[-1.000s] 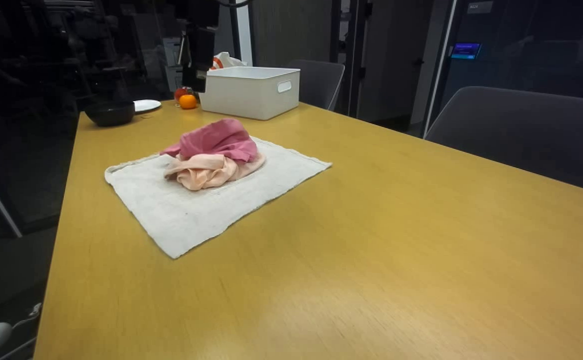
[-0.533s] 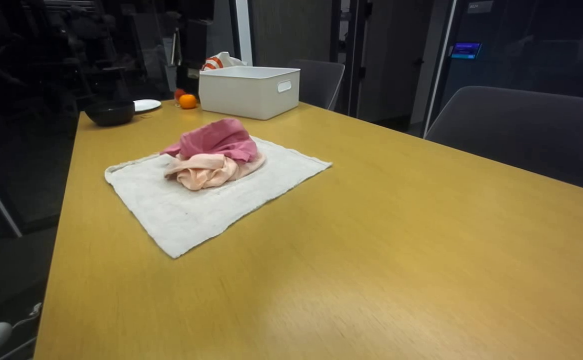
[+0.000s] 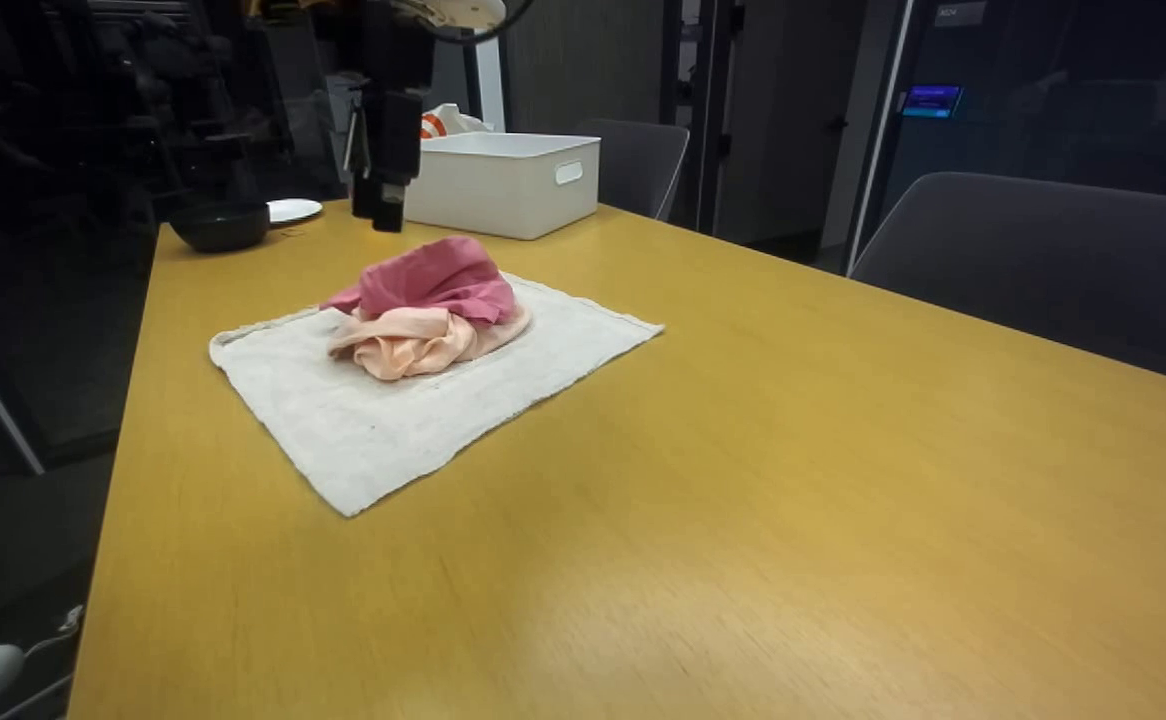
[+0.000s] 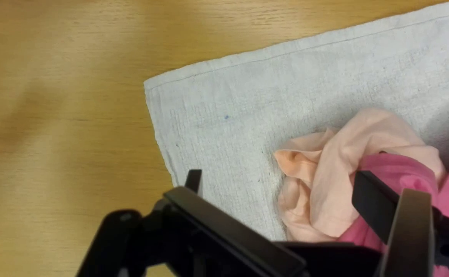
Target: Put the colored cloths on the white cloth then fold it
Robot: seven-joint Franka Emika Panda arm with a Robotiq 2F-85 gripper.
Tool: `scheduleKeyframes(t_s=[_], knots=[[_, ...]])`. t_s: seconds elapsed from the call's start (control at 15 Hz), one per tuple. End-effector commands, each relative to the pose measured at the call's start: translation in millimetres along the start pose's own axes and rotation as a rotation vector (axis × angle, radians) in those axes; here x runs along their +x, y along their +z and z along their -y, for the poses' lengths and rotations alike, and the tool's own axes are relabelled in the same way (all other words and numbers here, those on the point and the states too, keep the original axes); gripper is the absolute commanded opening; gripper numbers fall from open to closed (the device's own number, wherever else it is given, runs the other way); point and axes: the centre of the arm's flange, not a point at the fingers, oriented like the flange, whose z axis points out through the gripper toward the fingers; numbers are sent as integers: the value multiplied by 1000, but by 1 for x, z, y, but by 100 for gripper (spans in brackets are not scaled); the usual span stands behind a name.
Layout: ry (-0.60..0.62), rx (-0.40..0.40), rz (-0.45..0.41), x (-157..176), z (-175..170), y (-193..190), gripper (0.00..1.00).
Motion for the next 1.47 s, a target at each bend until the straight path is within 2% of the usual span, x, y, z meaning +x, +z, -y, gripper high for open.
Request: scheduleKeyframes(t_s=[0.0,0.2,0.4,0.47,0.53,0.73,1.0,1.33,1.4], knots=[[-123,45,-70,-8,-27,31,100],[-224,41,-117,-10,-49,62,100],[-267,28,-100,-16,-77,90,100],[-307,46,-106,-19,-84,100,100],[-352,46,-142,-19,-88,112,100],[-434,43,-198,-18,-96,144,100],[-502,16,-225,-22,-103,180,100],[-557,5,-273,-20,-101,194,100],[-562,11,-275,-18,-101,195,75]])
